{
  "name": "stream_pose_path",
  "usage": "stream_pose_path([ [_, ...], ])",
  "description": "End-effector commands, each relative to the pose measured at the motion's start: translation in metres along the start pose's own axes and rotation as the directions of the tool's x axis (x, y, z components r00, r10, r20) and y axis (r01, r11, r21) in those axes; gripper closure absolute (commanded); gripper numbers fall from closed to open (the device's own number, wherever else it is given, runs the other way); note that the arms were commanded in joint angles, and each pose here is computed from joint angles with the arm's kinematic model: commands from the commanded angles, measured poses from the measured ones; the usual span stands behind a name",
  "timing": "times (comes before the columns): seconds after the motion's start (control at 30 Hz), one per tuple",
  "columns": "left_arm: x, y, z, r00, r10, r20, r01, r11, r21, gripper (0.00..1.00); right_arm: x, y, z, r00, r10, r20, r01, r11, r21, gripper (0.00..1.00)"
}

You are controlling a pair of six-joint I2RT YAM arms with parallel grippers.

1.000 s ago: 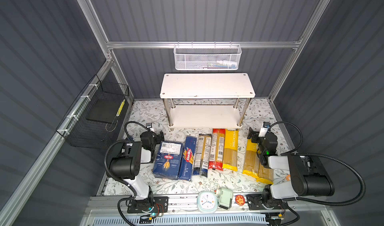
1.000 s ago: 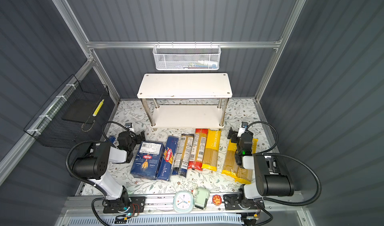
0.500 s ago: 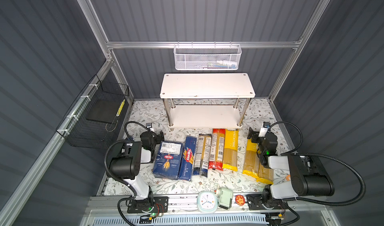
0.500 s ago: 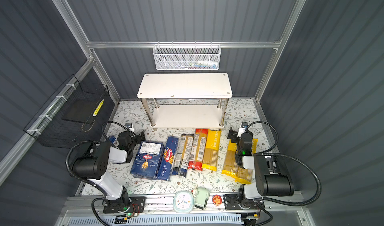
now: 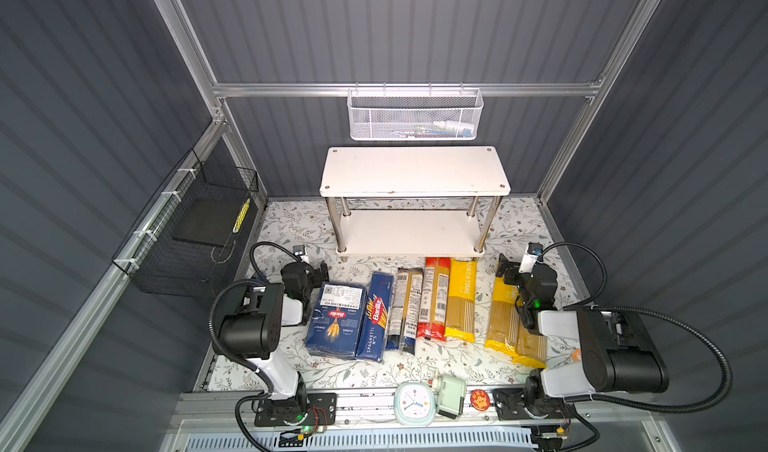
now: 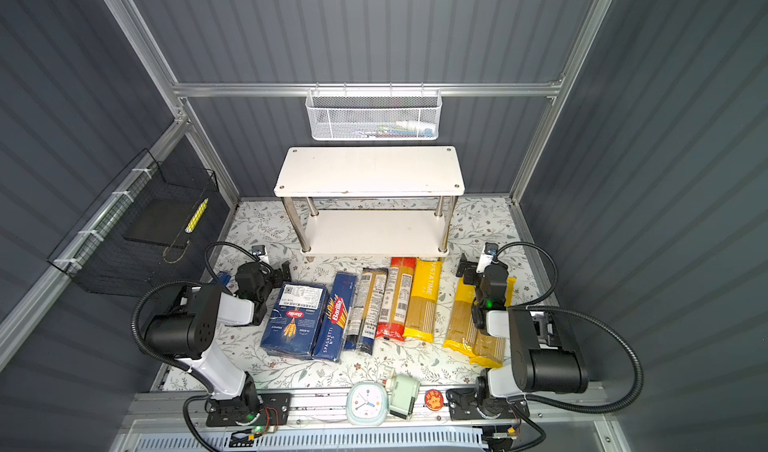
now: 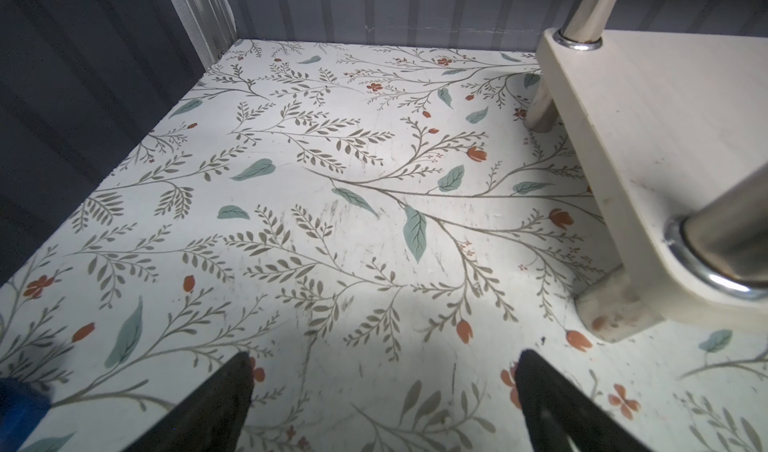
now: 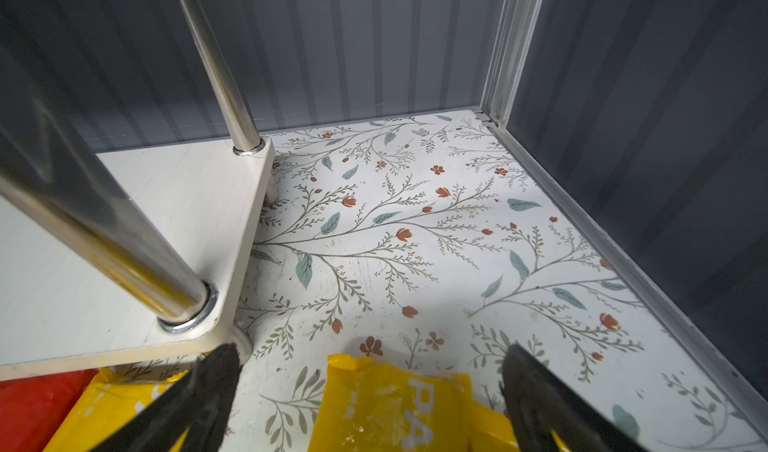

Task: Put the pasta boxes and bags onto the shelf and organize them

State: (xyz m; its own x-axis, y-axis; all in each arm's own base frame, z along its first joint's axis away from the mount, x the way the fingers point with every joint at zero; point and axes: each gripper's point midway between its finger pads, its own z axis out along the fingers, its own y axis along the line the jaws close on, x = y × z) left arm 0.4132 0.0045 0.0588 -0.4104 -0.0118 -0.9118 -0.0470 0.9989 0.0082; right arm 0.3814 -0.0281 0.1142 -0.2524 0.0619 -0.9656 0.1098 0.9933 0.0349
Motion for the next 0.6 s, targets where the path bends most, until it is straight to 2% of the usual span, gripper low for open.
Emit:
stream_pose_path([
  [0.0,-0.006,-0.007,0.002,1.0,0.022,0.01,-0.022,1.0,0.019,0.01,-0.005,0.001,0.003,1.0,0.011,0.008,-0.011,1.0,-0.009,0.01],
  [0.13,-0.01,-0.005,0.002,1.0,0.015,0.022,-0.015,1.0,0.008,0.01,-0.006,0.0,0.003,1.0,0.014,0.013,-0.014,1.0,-0.002,0.01],
  [0.23,-0.02,0.006,-0.001,1.0,-0.015,-0.007,0.015,0.998,-0.057,0.01,-0.01,-0.001,0.002,1.0,0.011,0.023,-0.011,1.0,0.007,0.01],
  [0.3,-0.033,0.01,-0.005,1.0,-0.013,-0.024,0.011,0.997,-0.078,0.01,-0.02,0.002,0.002,1.0,-0.003,-0.012,0.003,1.0,0.01,0.01],
  [0.4,-0.059,0.018,-0.018,0.997,-0.08,-0.014,0.078,0.989,-0.127,0.01,-0.044,0.004,-0.001,0.997,0.002,-0.078,0.0,1.0,0.026,0.01],
  [0.5,-0.085,-0.001,-0.031,0.993,-0.121,-0.013,0.121,0.993,-0.014,0.01,-0.061,0.01,-0.017,0.985,0.054,-0.166,-0.051,0.998,0.022,0.01],
  [0.57,-0.091,-0.014,-0.039,0.986,-0.158,-0.058,0.161,0.985,0.054,0.01,-0.065,0.016,-0.03,0.972,0.085,-0.219,-0.08,0.996,0.031,0.01],
])
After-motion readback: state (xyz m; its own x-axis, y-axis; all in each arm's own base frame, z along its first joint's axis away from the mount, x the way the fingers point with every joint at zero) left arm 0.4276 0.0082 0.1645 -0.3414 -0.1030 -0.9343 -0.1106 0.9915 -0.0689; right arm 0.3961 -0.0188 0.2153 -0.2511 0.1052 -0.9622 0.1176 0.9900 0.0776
